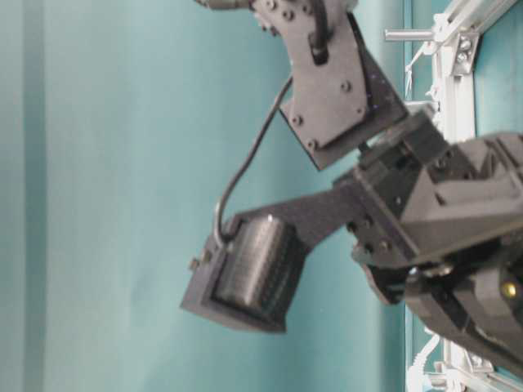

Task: Insert the wire through the string loop located on the left side.
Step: 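Push the USB plug up through the black zip-tie loop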

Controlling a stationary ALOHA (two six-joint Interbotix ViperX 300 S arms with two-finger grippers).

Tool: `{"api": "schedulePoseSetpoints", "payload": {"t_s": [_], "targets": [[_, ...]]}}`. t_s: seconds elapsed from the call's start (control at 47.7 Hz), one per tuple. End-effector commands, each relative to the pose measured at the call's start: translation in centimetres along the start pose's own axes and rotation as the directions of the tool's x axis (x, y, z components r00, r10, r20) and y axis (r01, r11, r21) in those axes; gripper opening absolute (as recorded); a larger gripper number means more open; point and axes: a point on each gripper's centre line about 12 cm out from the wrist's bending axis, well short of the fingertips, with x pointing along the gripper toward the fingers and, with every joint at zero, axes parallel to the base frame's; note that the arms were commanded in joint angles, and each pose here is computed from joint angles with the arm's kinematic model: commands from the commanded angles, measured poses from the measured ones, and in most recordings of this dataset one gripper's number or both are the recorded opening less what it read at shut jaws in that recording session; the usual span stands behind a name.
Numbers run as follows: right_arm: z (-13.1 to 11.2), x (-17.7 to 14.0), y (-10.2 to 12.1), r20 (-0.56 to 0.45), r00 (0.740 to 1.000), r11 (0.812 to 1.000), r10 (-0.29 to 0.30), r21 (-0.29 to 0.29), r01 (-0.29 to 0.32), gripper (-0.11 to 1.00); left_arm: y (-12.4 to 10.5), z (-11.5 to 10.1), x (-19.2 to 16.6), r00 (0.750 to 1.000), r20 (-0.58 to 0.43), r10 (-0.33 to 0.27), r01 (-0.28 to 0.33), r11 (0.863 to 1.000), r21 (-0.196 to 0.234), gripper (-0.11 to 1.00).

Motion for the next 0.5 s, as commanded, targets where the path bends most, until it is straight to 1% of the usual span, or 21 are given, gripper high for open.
{"api": "schedulePoseSetpoints", "payload": {"t_s": [0.0,0.482], "targets": [[2.15,-0.17,-0.35,0.054,0.999,1.0,-0.008,0.004,0.008,0.1,-0.21,1.07,-0.22,0.999,0.032,-0.006,0.006,1.0,-0.004,0.77],[2.42,0.2,-0.47,0.06,0.998,1.0,-0.01,0.008,0.01,0.1,-0.26,1.2,-0.23,0.999,0.035,-0.007,0.008,1.0,-0.002,0.77]]}}
